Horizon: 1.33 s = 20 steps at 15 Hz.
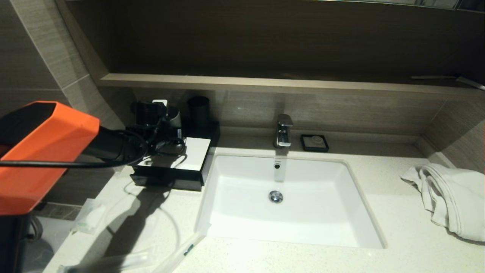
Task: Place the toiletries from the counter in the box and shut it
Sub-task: Place the cup on the storage box
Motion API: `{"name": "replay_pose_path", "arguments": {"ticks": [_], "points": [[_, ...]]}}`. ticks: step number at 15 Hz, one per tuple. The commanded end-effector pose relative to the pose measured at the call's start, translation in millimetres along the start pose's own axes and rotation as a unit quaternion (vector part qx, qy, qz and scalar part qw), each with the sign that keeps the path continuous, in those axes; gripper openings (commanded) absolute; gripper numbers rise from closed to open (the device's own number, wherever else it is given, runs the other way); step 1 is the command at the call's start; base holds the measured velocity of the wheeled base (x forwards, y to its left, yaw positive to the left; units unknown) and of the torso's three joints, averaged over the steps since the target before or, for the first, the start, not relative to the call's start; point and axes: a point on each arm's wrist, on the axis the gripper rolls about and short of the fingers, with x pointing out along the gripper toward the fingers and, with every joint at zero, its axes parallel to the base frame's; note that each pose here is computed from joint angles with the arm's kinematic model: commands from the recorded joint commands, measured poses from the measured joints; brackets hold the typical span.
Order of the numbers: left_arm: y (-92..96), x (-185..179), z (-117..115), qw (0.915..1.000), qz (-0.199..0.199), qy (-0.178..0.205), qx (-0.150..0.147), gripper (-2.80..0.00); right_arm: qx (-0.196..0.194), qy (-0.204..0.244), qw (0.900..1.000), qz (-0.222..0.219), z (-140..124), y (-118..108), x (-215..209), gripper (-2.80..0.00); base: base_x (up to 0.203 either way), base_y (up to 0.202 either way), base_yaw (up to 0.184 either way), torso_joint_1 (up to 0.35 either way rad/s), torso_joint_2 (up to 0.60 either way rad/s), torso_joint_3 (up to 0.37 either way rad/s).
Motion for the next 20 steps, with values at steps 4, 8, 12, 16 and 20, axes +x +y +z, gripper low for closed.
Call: {"name": "replay_pose_path", "arguments": {"ticks": [4,8,12,16,20], "points": [[-1.0,7.0,-1.6,1.0000,0.001,0.000,-0.001,-2.80,0.000,0.000,1.000,0.000,0.0,0.0,0.0,-2.80,0.000,0.000,0.000,0.000,0.00,0.000],[-1.8,10.8,4.0,0.9999,0.001,-0.006,-0.011,-2.80,0.000,0.000,1.000,-0.001,0.0,0.0,0.0,-2.80,0.000,0.000,0.000,0.000,0.00,0.000],[-1.9,14.0,9.1,0.9998,0.002,-0.006,-0.018,-2.80,0.000,0.000,1.000,0.000,0.0,0.0,0.0,-2.80,0.000,0.000,0.000,0.000,0.00,0.000],[1.4,17.0,9.0,0.9998,0.006,-0.007,-0.019,-2.80,0.000,0.000,1.000,0.000,0.0,0.0,0.0,-2.80,0.000,0.000,0.000,0.000,0.00,0.000],[4.1,18.6,8.0,0.9998,0.008,-0.006,-0.020,-2.80,0.000,0.000,1.000,0.001,0.0,0.0,0.0,-2.80,0.000,0.000,0.000,0.000,0.00,0.000]]}}
